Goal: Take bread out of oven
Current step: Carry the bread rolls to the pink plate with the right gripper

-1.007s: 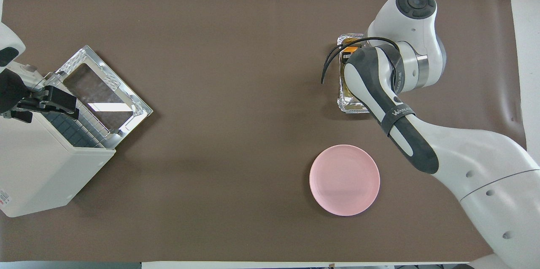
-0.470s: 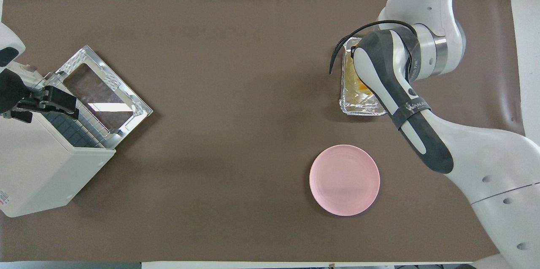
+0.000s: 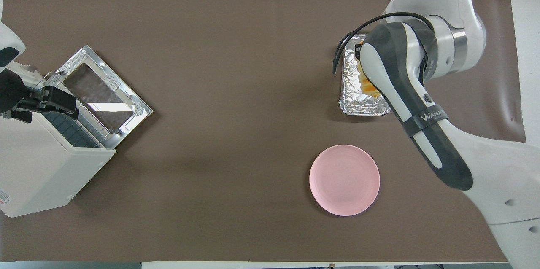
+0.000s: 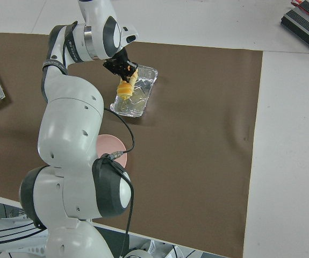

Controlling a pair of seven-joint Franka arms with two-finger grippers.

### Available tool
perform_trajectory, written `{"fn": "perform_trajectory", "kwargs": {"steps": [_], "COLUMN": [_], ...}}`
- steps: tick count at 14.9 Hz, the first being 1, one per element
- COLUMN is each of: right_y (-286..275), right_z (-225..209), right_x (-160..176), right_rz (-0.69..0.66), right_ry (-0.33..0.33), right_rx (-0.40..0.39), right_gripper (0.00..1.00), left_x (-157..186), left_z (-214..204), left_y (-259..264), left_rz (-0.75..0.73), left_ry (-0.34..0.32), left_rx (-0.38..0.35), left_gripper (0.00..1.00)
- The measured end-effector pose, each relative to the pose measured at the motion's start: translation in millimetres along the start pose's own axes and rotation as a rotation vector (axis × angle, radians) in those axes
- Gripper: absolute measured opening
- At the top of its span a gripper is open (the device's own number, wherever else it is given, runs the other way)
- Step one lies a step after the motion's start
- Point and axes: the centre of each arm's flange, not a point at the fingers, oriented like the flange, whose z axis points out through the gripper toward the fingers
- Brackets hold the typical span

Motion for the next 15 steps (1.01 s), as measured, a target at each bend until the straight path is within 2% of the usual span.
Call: {"fn": "perform_trajectory", "kwargs": {"steps": [3, 6, 11, 15], "right_y": [3.4, -6.3, -39.2, -31.1], "right_z": [-37.0, -37.9, 10.7, 74.7], "right_x": [-38.6, -86.9, -183.0, -227.1], "right_rz": [0.007, 0.020, 0.024, 0.018], "right_ry": [-0.047, -0.090, -0.034, 0.024], "right_rx": [0.009, 0.037, 0.027, 0.040], "right_gripper": [0.10, 0.10, 0.10, 0.10], "left_x": [0.0, 0.0, 0.0, 0.0], "left_z": [0.0, 0.0, 0.0, 0.0], "left_y": [0.0, 0.0, 0.0, 0.0], "left_rz": [0.000, 0.000, 0.000, 0.000], "left_ry": [0.000, 0.000, 0.000, 0.000], "left_rx": [0.000, 0.000, 0.000, 0.000], "left_gripper": [1.00, 1.00, 1.00, 1.00]}}
